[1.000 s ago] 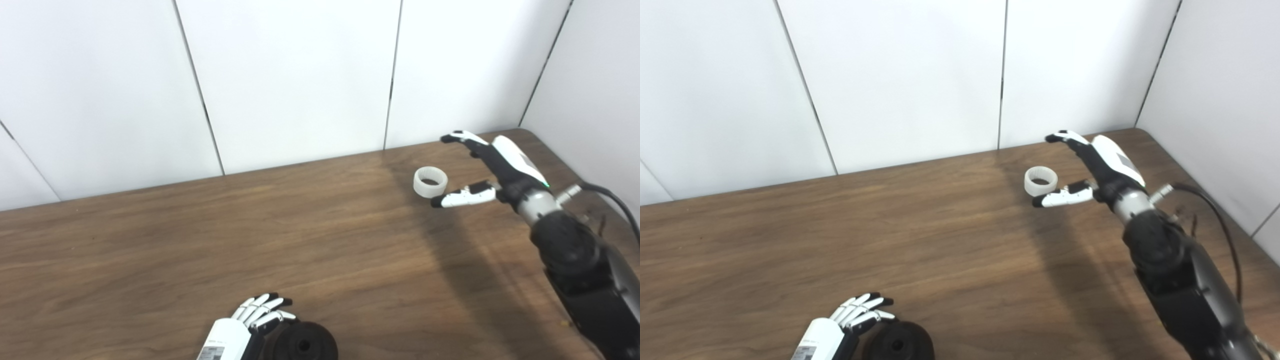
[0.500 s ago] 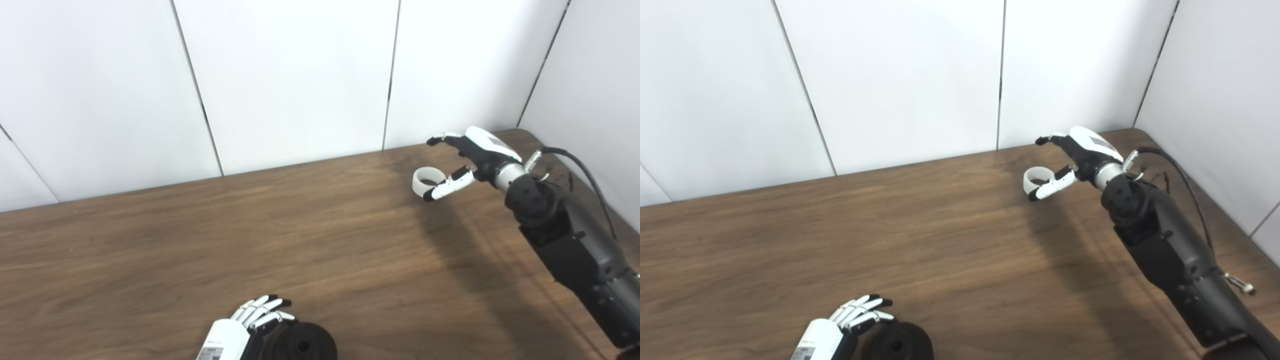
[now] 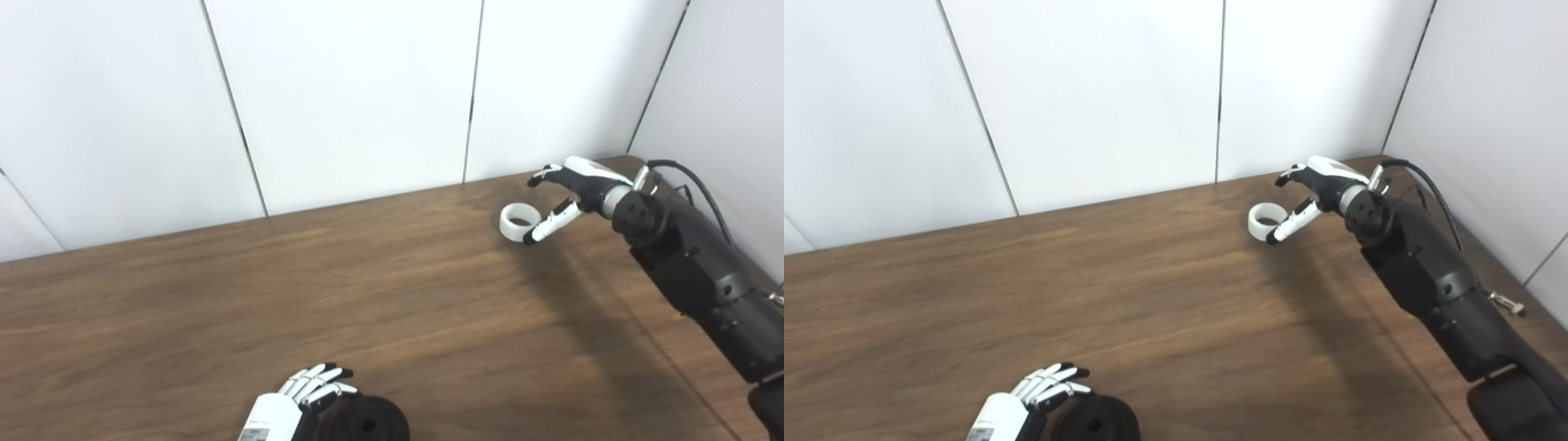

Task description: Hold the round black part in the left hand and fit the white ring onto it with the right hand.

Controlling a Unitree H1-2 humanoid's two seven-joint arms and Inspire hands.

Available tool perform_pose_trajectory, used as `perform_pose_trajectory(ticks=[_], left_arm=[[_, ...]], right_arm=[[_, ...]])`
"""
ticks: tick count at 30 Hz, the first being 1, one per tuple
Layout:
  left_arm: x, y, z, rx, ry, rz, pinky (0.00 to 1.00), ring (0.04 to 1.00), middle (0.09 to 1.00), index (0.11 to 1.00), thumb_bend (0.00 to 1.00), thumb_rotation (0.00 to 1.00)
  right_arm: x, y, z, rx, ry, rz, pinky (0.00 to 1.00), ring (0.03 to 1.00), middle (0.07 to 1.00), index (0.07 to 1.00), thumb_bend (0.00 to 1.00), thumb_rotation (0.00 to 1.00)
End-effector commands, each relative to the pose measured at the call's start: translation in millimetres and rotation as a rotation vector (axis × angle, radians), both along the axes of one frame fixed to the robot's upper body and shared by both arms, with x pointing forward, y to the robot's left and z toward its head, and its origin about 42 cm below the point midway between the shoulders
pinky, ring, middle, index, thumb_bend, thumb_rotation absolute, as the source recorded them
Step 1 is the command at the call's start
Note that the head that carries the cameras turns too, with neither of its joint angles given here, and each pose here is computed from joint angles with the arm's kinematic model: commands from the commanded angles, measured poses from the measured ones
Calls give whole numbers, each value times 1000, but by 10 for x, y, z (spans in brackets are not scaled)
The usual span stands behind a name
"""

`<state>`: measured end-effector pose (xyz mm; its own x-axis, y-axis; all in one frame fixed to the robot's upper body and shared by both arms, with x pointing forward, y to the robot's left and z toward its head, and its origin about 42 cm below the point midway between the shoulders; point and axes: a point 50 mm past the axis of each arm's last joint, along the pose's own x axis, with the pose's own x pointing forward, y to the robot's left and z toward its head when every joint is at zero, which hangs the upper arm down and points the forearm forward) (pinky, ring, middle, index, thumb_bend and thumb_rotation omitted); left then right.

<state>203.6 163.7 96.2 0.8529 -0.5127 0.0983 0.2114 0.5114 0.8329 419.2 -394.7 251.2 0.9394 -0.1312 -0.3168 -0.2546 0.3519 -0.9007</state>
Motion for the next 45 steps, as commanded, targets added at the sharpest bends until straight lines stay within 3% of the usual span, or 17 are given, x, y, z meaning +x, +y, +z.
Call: perform_pose_trajectory(ticks=[1, 18, 33, 45], left_arm=[[-189, 73, -256, 73, 119, 23, 871, 874, 822, 573, 868, 151], [-208, 84, -245, 74, 118, 22, 869, 878, 821, 575, 867, 154], [-238, 59, -234, 81, 121, 26, 873, 878, 823, 572, 867, 172], [-249, 47, -222, 72, 123, 27, 881, 882, 825, 571, 862, 174]], right_arm=[[105, -49, 362, -47, -84, -4, 993, 1000, 1000, 852, 1000, 343], [171, 9, 257, -56, -91, 4, 1000, 1000, 1000, 775, 1000, 284], [292, 47, 182, -53, -134, -8, 1000, 1000, 1000, 810, 1000, 282], [357, 64, 173, -60, -115, -10, 1000, 1000, 1000, 810, 1000, 312]])
